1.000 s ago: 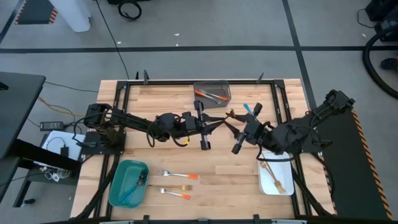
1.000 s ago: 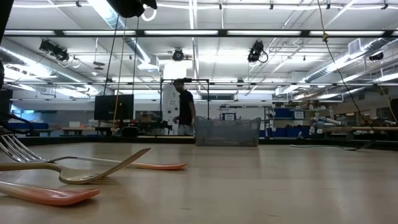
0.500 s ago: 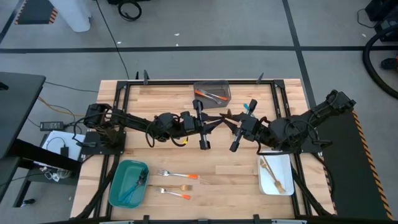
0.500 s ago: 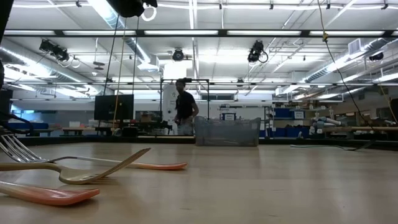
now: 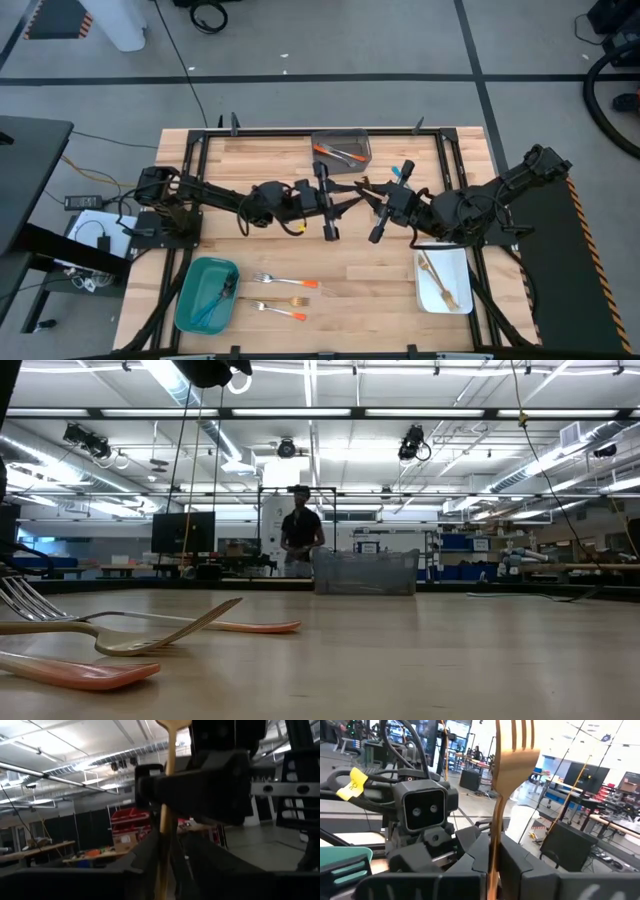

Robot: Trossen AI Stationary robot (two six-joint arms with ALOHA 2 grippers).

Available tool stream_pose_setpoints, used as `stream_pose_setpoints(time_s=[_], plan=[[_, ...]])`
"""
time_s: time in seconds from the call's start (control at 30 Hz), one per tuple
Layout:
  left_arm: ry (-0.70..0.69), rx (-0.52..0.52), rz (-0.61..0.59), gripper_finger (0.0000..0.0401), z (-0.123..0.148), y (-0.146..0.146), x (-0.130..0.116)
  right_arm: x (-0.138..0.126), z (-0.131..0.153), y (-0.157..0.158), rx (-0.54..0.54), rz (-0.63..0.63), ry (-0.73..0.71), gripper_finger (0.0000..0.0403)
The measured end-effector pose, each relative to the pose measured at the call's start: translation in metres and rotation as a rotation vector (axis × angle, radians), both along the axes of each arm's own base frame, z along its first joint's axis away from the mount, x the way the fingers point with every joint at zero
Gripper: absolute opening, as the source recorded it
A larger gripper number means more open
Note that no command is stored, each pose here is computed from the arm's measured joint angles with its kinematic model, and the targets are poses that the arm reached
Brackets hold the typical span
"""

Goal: Sort silverware by color (type)
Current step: Put the gold fork into the white bin

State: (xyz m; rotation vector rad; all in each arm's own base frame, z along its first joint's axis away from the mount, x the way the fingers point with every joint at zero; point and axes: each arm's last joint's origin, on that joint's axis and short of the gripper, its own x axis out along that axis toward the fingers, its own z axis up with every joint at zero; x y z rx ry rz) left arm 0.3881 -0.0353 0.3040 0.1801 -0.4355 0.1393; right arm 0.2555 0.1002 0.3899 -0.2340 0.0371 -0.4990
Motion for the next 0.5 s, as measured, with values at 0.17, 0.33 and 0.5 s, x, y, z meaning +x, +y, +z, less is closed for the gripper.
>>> stream_pose_setpoints(time_s=[0.17, 0.33, 0.5], plan=[[0.099, 0.002, -0.004, 0.0141, -0.005, 0.0, 0.002, 0.0, -0.003, 0.0, 0.013, -0.001, 0.014, 0.0028], [0.229, -0.029, -0.018, 0.0146, -0.014, 0.0, 0.003, -0.001, -0.007, 0.001, 0.028, -0.009, 0.039, 0.0028], [0.379, -0.037, -0.025, 0.0146, -0.028, -0.003, 0.005, -0.001, -0.012, 0.001, 0.063, -0.01, 0.054, 0.0029]])
